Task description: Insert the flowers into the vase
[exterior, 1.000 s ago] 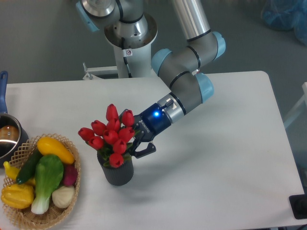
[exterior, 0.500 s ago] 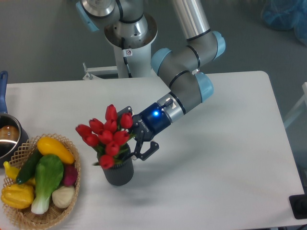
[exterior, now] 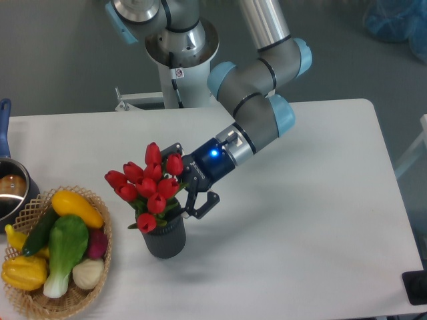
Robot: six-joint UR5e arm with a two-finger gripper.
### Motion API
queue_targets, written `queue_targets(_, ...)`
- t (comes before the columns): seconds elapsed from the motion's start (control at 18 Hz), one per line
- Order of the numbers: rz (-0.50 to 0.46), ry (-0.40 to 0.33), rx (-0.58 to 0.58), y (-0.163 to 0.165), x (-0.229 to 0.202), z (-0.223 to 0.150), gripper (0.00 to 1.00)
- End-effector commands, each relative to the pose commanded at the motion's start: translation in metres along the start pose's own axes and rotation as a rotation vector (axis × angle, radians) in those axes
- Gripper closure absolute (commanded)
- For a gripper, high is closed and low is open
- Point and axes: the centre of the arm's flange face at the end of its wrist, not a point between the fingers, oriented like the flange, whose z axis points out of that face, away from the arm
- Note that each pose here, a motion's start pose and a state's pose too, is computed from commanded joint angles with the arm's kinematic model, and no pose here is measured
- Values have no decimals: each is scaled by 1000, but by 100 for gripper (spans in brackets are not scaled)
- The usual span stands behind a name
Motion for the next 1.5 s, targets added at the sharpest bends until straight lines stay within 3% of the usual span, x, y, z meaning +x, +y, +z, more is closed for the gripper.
queue_targets(0.22,-12,-54,-158,2,1,-15,0)
queue_targets(0.44,-14,-111,-190,-5,-7,-40,0)
queue_targets(0.56,-11,-195,-267,-6,-15,-77,0)
queue_targets(0.72,30,-322,-403,-32,-28,-125,0)
queue_targets(0.89,-19,-459,-578,-52,-44,-162,0)
queue_targets(1.06,-66,-553,-769,-41,-53,-191,0)
queue_targets(1.22,-95,-635,-813,-51,-47,-235,0)
queue_targets(1.39,-117,-685,-933,-60,-27,-273,0)
queue_targets(1.5,-87,-656,-1050,-62,-14,-289,0)
